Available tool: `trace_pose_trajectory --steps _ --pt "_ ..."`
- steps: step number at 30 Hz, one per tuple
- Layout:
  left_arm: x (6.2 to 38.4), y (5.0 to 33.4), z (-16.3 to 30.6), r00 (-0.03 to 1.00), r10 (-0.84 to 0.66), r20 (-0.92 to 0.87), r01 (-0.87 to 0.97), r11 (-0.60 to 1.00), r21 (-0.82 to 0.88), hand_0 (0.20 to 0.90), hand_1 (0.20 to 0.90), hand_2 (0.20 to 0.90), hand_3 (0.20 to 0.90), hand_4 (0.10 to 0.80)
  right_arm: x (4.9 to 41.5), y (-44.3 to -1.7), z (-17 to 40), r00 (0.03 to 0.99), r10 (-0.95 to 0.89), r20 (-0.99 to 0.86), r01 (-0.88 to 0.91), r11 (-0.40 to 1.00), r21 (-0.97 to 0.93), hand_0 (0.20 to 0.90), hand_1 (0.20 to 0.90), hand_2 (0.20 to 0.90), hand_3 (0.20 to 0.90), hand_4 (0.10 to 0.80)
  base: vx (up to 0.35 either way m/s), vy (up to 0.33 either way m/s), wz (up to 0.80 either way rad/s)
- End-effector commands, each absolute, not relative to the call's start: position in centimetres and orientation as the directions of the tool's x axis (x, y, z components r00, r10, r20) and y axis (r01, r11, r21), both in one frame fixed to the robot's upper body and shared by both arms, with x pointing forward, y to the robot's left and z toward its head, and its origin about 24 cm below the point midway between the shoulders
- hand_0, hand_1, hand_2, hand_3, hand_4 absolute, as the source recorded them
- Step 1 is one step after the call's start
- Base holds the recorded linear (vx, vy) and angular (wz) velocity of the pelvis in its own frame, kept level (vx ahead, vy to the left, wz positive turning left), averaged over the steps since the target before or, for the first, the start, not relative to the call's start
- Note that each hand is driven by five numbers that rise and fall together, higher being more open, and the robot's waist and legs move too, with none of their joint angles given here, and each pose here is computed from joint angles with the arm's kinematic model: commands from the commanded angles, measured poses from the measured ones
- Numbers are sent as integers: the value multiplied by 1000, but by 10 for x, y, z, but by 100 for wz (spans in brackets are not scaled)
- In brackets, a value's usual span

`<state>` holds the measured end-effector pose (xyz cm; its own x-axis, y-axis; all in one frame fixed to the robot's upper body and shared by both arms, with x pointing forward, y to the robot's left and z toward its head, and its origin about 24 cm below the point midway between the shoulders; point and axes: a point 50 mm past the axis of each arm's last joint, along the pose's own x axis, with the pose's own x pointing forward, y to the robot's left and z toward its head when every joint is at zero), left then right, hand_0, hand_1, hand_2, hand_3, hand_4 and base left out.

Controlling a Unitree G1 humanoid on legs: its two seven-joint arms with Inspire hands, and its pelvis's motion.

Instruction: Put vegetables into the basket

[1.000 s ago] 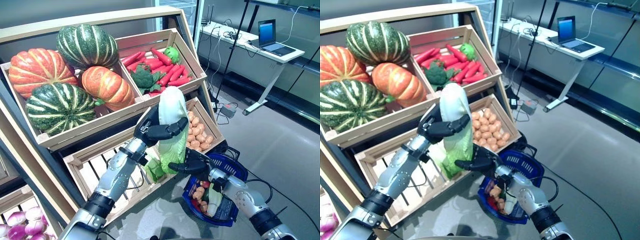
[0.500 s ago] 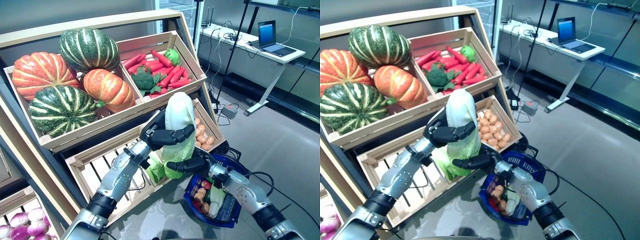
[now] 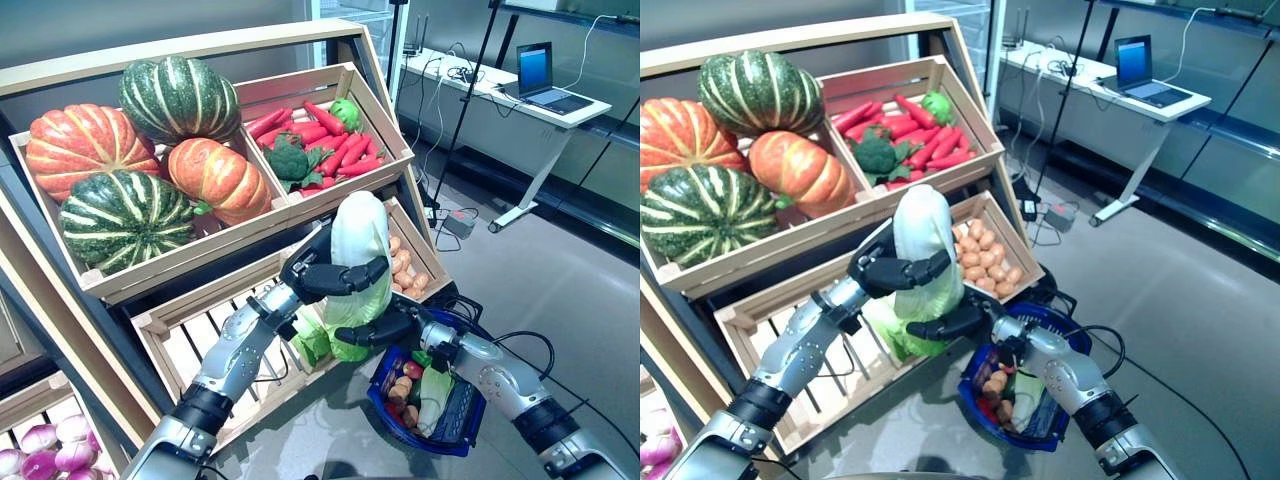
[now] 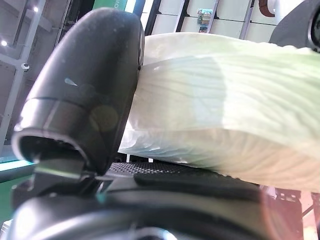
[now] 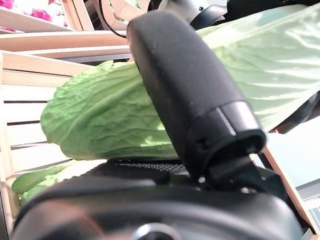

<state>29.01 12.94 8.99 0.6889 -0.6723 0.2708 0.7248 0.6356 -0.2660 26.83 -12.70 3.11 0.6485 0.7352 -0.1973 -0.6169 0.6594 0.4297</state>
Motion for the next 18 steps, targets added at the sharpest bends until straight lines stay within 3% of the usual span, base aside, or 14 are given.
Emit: trace_pose_trajectory --steps 1,5,6,7,18 --pt "295 91 103 527 -778 341 850 476 -225 300 300 300 300 400 306 -88 132 570 762 307 -795 418 440 900 900 900 900 800 0 0 0" --pt "293 80 109 498 -784 371 867 447 -219 300 300 300 300 400 306 -83 132 575 752 323 -789 404 463 900 900 900 900 800 0 0 0" --pt "292 78 110 492 -785 376 871 440 -220 300 300 300 300 400 306 -82 132 574 750 330 -789 397 469 512 512 512 512 541 0 0 0" --pt "292 75 112 484 -788 380 875 432 -219 300 300 300 300 400 306 -81 134 573 747 338 -789 390 475 300 300 300 300 400 0 0 0" --pt "287 63 112 453 -805 384 891 395 -223 300 300 300 300 400 307 -77 140 582 717 384 -785 371 497 300 300 300 300 400 0 0 0"
